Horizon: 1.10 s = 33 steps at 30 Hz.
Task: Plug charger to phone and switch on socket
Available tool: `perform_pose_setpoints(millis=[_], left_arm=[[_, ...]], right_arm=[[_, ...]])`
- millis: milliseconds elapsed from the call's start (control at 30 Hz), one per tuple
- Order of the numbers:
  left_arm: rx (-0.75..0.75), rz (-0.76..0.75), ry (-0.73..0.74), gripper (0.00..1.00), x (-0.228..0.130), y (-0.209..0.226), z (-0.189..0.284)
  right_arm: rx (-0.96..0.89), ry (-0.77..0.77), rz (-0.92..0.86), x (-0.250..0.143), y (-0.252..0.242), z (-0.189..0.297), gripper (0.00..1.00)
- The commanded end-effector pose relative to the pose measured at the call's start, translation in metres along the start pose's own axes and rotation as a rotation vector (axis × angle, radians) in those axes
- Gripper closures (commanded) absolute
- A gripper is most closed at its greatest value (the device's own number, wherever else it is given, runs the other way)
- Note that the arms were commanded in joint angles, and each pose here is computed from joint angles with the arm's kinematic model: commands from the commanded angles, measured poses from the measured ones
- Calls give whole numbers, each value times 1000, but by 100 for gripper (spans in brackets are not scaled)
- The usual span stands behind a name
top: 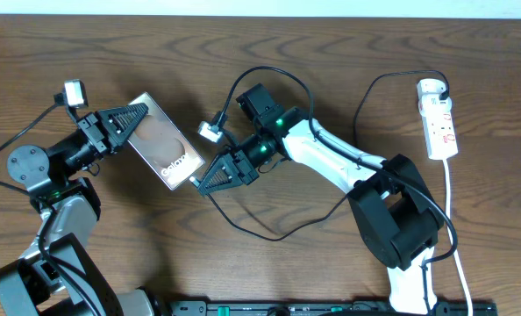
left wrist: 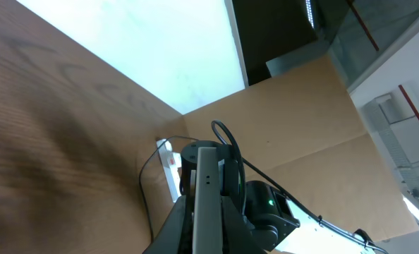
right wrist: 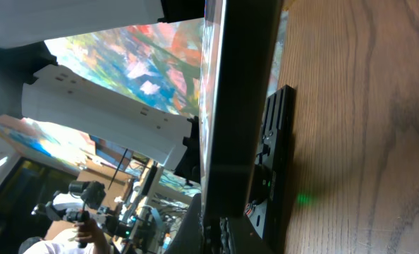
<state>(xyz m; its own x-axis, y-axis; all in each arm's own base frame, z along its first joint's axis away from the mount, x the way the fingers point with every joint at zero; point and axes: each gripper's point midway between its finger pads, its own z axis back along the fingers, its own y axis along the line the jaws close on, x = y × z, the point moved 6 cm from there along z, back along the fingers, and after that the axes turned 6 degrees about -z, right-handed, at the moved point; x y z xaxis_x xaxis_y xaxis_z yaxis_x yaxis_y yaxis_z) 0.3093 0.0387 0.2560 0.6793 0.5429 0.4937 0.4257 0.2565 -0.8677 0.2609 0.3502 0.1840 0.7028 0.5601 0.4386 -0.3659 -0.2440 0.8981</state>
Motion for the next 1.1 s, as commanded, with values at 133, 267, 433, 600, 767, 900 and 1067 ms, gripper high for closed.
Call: perform_pose_setpoints(millis=[133,267,433,600,767,900,1067], left_arm=[[-6,-61,-10,93,5,-9,-1],[-7,-72,-6,93,4,-9,-1],[-7,-72,-6,93,4,-9,-1],[-7,-71,-6,93,4,-9,-1],[-7,-55,-6,93,4,-9,-1],[-7,-56,-6,92,4,-9,-1],[-7,-56,-6,93,4,-9,-1]], right_arm=[[27,-3,-15,-1,0,1,99],[27,-3,-15,-1,0,1,99],[27,-3,-15,-1,0,1,99],[27,-3,-14,-1,0,1,99],[27,-3,-22,0,0,1,99],[27,-3,-19,0,0,1,99],[27,-3,-28,2,0,1,99]])
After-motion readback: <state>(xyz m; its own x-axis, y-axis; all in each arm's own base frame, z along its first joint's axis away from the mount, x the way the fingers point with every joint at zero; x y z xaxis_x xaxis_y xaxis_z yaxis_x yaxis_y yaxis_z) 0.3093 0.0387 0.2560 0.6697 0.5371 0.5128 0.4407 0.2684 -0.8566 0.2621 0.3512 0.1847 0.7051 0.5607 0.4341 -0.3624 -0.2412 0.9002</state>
